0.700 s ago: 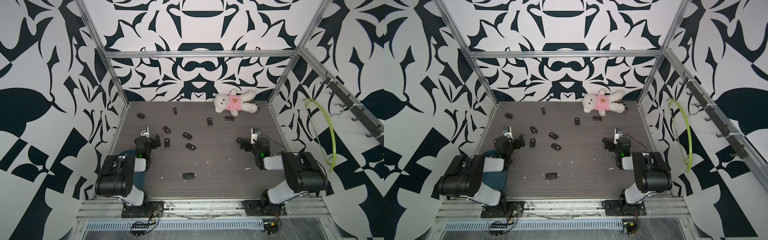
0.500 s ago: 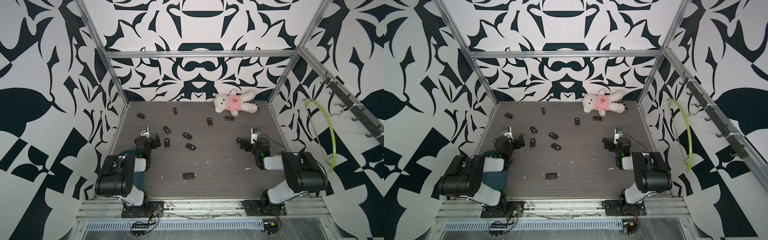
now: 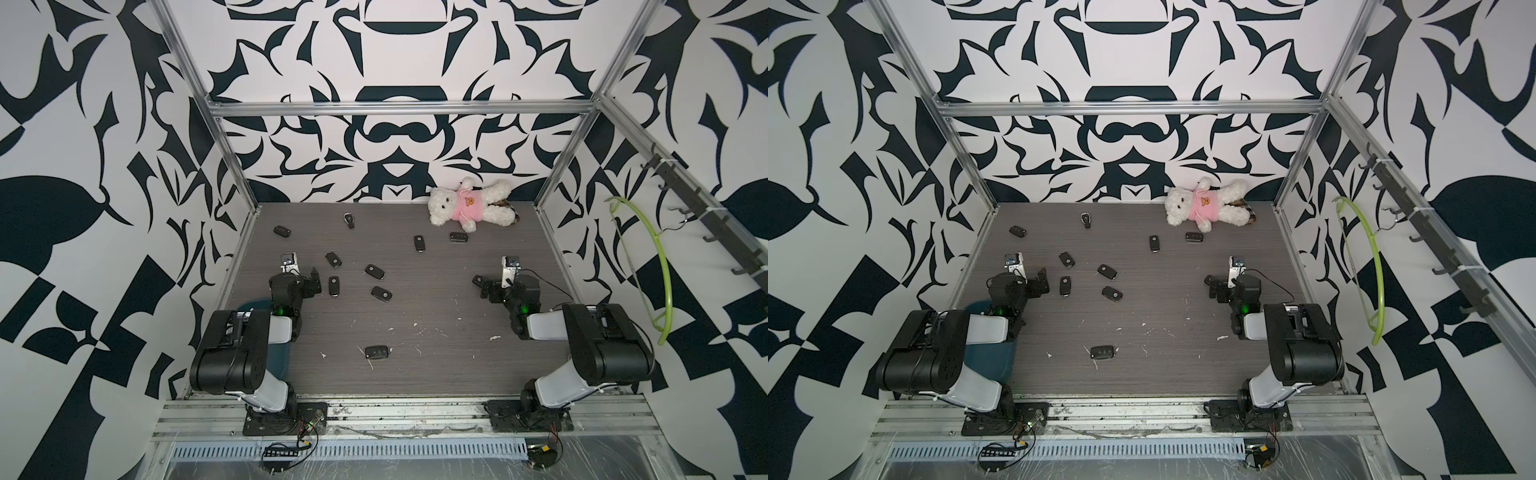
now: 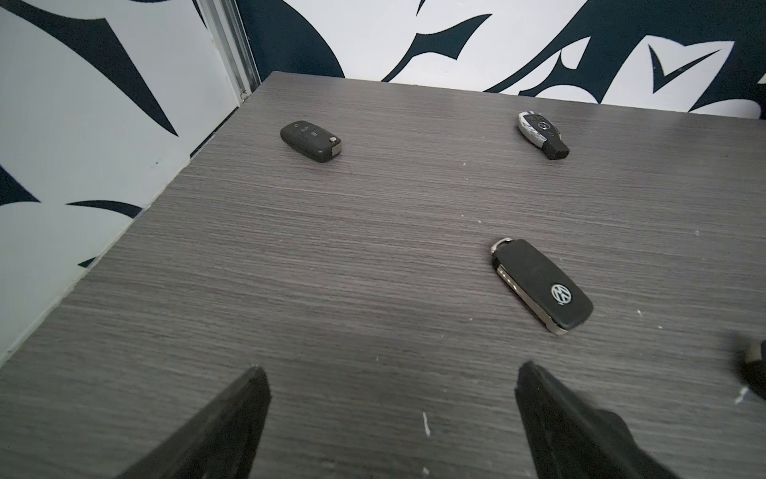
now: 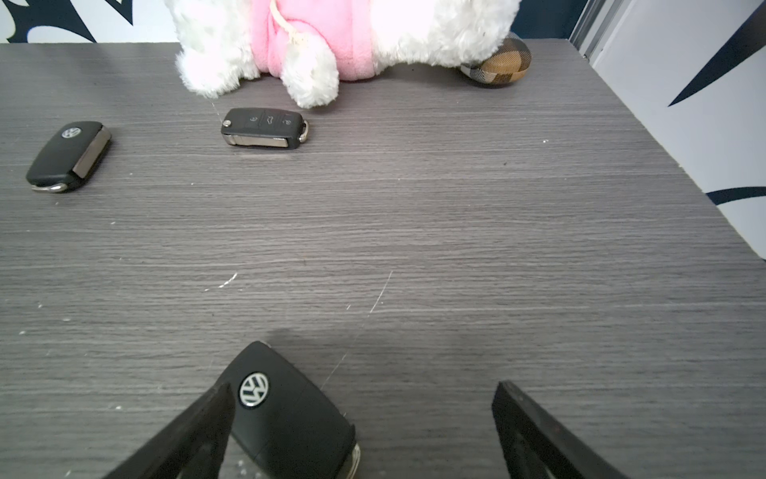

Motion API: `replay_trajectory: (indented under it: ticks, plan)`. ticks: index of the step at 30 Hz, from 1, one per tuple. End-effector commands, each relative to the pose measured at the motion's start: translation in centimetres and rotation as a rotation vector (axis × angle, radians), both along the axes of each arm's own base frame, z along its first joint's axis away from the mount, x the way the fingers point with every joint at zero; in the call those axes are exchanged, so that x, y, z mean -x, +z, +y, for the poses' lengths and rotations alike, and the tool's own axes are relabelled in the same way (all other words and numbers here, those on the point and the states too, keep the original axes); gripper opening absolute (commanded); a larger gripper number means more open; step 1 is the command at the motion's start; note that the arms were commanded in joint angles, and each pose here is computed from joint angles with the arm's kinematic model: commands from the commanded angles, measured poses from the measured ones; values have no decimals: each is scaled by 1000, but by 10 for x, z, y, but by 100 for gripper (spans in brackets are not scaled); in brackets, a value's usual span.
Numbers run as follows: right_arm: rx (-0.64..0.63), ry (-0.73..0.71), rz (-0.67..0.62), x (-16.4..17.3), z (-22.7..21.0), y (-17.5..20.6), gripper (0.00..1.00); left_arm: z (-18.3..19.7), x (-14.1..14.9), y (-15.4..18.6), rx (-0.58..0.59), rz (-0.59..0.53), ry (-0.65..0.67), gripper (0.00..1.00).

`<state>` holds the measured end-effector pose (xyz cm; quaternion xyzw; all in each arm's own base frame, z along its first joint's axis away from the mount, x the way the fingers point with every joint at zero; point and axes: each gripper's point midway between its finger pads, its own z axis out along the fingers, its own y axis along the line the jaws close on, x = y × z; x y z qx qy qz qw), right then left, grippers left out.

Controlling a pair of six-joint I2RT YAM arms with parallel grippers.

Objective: Place the car key into the storage box
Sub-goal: Pick up the storage box at the corner of the board.

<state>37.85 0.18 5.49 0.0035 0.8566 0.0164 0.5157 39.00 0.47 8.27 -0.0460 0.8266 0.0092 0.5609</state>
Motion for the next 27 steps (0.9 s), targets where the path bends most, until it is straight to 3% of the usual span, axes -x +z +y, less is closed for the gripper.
replay_trajectory:
  ticks: [1, 6, 11, 13, 18, 20, 24, 27]
  plan:
    - [6, 12, -56, -10, 2, 18, 100, -2, -3, 5, -4, -15, -9, 99]
    - [7, 10, -73, -8, 2, 21, 100, 5, -6, 25, -10, -2, 29, 99]
    - [7, -102, -11, -5, -15, 54, 100, 23, -14, 83, -33, 92, 143, 99]
    - [-21, -116, -50, -8, -15, 79, 100, 30, -15, 107, -12, 105, 197, 99]
    - [-227, -85, -186, -12, 2, 147, 100, 48, -5, 134, 89, 241, 368, 99]
    - [-305, -87, -205, -14, 6, 165, 100, 43, -2, 135, 144, 280, 350, 99]
    - [-443, -308, -115, -17, -15, 178, 100, 31, 13, 149, 244, 195, 303, 99]
    - [-465, -285, -81, -24, -9, 183, 100, 25, 30, 153, 281, 172, 275, 99]
